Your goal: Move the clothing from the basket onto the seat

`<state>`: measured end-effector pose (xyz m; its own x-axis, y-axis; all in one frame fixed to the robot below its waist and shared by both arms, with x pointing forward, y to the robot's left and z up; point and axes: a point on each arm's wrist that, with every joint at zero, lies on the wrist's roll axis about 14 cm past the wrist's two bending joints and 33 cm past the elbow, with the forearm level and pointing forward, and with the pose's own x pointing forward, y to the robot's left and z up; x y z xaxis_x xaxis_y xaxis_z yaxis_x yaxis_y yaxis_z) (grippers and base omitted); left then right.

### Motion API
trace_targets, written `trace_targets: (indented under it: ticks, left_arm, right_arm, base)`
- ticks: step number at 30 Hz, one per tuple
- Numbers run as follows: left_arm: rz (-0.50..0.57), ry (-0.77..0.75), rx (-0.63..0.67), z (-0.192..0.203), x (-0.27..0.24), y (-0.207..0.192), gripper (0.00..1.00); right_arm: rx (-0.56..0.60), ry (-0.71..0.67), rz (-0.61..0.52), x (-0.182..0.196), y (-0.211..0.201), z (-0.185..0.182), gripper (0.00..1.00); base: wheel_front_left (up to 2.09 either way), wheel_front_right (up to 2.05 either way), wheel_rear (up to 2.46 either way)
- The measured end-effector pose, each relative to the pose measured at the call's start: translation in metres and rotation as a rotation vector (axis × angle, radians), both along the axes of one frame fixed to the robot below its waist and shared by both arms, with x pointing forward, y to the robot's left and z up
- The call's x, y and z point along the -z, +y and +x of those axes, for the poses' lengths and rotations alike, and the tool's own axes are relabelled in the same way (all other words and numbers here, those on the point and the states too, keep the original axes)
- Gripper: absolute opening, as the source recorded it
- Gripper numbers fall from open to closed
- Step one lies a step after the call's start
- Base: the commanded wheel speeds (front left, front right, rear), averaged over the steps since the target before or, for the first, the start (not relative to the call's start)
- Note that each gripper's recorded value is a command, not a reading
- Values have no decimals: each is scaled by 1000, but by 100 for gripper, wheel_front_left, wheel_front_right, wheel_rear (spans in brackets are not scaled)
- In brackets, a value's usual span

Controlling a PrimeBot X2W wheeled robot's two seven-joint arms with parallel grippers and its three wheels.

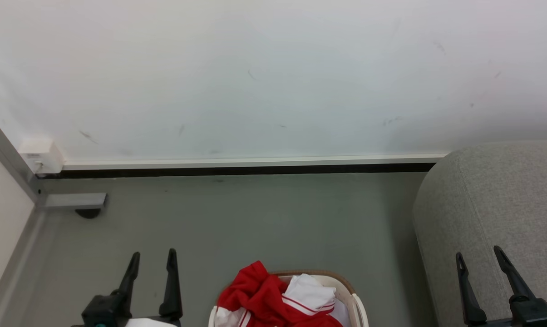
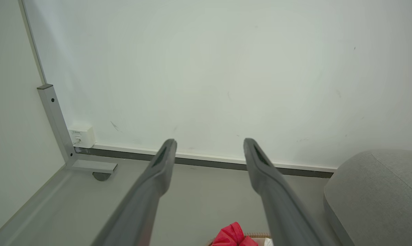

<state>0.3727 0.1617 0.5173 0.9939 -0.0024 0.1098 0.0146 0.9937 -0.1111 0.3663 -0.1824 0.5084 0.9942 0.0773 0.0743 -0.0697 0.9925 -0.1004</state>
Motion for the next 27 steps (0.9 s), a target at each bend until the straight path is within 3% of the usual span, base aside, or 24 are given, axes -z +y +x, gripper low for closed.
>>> trace_targets:
  ticks: [11, 22, 27]
  left_arm:
    - [2, 25, 62, 7, 9, -16, 100]
    - [29, 121, 335, 34, 45, -84, 100]
    - [67, 237, 460, 44, 87, -113, 100]
  right_arm:
    - [14, 19, 10, 7, -4, 1, 100]
    - [39, 20, 32, 9, -13, 31, 100]
    - [42, 25, 41, 15, -14, 52, 100]
  base:
    - [0, 0, 0]
    - [0, 0, 0]
    - [0, 0, 0]
